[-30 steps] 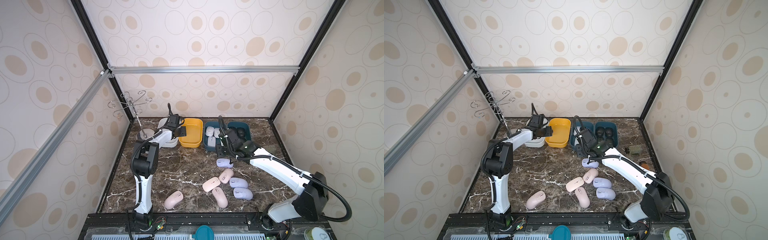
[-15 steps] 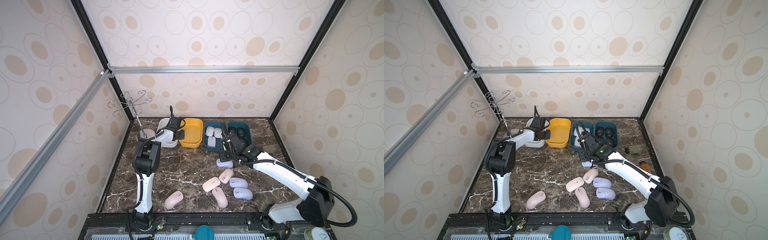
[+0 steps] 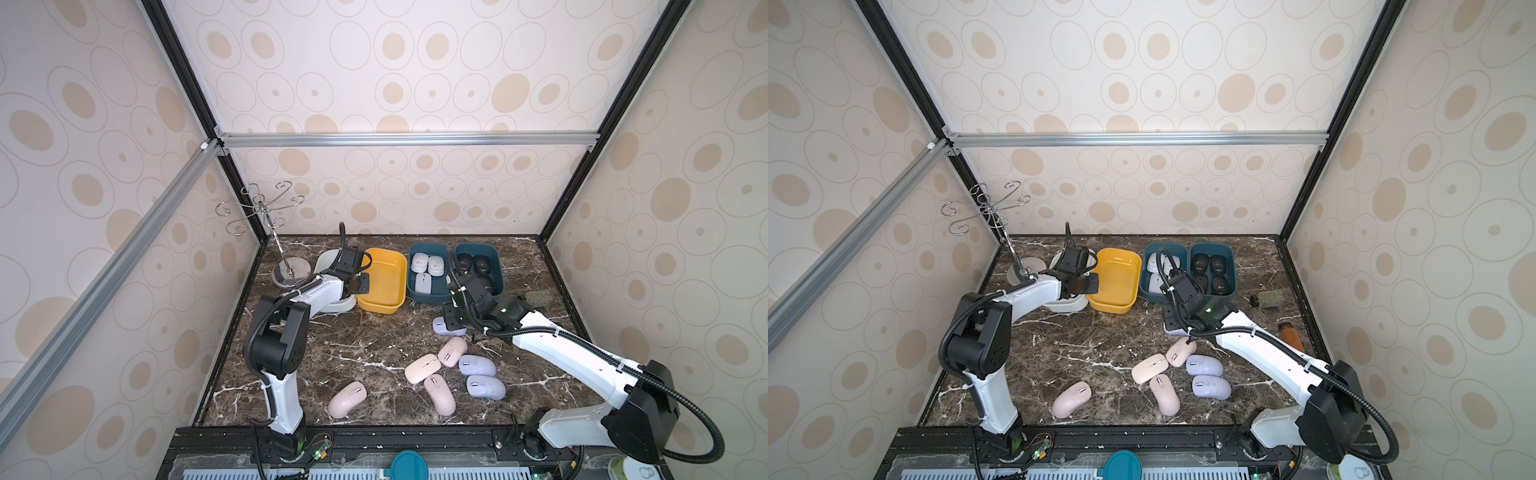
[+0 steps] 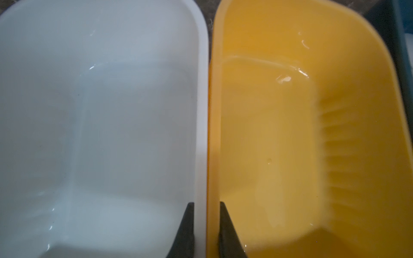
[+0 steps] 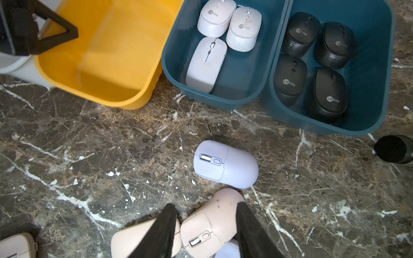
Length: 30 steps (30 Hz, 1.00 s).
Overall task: Place the mice by color into the storage box
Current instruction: Move the storage box to the center of the board.
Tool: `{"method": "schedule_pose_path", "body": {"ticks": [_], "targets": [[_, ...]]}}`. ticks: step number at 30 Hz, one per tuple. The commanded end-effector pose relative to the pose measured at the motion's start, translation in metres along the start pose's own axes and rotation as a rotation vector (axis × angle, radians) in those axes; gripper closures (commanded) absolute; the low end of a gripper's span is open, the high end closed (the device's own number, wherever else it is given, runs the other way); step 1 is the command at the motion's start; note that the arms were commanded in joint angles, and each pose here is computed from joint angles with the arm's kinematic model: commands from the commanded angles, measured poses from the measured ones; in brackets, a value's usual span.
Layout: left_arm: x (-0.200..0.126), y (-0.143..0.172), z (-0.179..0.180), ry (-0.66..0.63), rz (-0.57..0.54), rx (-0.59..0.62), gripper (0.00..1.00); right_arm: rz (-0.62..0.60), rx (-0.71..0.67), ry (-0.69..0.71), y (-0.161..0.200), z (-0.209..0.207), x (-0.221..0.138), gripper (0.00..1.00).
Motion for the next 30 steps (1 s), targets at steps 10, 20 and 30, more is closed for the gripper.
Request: {"method": "schedule_pose_path", "body": {"ticks": [10,20,30], "targets": [[-0.050,0.059,0.003,0.085,-0.067,-0.252,0.70,0.166,0.013,0.073,0.044,-0.020,0.017,0.45],[-0.075,0.035,-0.006,0.168,-0.108,-0.204,0.43,0.340,-0.004,-0.052,0.069,-0.007,0.013,0.49],[-0.172,-0.056,-0.005,0.202,-0.608,-0.162,0.00,0.496,-0.139,-0.117,0.132,0.037,0.006,0.26]]}}
Point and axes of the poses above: each gripper's point midway between its finger pads, its own x axis out along the fingers, its own z axis along the line the jaws close on, y = z × x, the point moved 10 cm from there along -x, back along the fingers, and after that the axes turned 1 degree about x, right-handed, at the moved point
